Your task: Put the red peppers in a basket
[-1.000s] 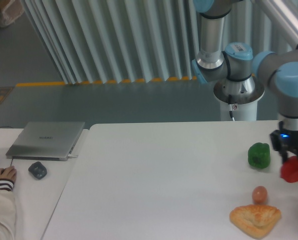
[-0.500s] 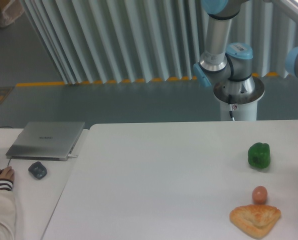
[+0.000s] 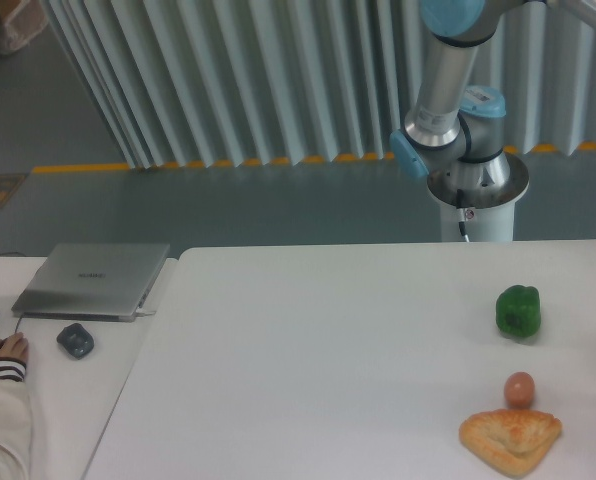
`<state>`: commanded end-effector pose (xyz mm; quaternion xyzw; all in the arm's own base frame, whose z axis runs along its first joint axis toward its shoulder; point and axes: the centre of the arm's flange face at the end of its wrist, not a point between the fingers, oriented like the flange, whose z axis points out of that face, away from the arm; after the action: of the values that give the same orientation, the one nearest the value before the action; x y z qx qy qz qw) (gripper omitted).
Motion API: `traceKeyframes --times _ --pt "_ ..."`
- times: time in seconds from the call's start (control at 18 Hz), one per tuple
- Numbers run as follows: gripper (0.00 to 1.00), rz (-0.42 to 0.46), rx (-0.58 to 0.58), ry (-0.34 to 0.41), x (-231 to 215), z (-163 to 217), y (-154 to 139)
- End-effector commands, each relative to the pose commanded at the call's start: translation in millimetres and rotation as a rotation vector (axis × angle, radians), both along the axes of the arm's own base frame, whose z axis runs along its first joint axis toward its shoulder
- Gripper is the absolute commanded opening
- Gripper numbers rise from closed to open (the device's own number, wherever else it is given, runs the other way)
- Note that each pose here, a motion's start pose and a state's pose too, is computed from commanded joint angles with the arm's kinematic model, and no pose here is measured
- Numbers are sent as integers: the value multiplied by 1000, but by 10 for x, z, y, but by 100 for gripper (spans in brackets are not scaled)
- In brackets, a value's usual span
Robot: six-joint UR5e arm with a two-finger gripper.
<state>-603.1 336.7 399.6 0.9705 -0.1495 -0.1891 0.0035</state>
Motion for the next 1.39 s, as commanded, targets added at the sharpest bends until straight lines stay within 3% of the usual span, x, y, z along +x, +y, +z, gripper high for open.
traceKeyframes --times 0.39,0.61,0.67,0.72,1.39 --pt "43 39 -106 81 -224 -68 -104" --pt "56 47 -106 85 -221 -86 -110" --pt "84 42 -109 83 -211 -99 -113" --pt "100 48 -106 78 -193 -117 -118" --pt "100 25 -105 84 9 10 10"
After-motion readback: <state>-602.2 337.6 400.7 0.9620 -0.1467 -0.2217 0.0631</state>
